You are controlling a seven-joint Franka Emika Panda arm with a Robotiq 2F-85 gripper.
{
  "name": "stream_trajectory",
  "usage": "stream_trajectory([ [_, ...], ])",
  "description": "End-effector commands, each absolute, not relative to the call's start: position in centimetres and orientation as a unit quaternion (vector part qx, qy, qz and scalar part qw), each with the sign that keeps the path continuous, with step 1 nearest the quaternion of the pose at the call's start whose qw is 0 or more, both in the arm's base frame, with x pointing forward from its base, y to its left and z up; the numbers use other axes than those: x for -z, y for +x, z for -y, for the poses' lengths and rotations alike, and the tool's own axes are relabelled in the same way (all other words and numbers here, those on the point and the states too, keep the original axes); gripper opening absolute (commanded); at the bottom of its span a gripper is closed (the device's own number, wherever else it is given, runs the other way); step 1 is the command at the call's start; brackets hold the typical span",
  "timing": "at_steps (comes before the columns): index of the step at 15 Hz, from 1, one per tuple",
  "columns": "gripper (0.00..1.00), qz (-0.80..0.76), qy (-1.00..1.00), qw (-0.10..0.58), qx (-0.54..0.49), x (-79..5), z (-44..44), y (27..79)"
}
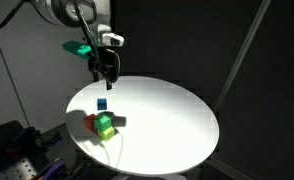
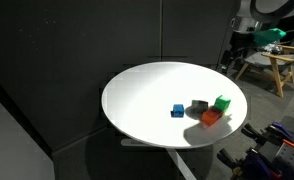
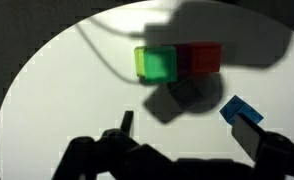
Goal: Put the light green block on the table
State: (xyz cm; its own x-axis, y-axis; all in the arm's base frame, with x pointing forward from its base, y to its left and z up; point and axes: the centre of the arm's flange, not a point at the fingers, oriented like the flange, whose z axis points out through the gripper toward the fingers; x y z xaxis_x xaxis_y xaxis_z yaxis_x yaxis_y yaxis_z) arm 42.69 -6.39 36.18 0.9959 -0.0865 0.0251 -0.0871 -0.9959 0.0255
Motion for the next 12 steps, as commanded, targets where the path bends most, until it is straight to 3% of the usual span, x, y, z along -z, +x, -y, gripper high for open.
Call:
stream_trajectory([
  [1,1.0,0.041,0.999,0.026,-0.011,-34.68,7.04,43.28],
  [12,1.0,0.038,0.999,0.017,-0.01,-34.07,6.74,42.85],
])
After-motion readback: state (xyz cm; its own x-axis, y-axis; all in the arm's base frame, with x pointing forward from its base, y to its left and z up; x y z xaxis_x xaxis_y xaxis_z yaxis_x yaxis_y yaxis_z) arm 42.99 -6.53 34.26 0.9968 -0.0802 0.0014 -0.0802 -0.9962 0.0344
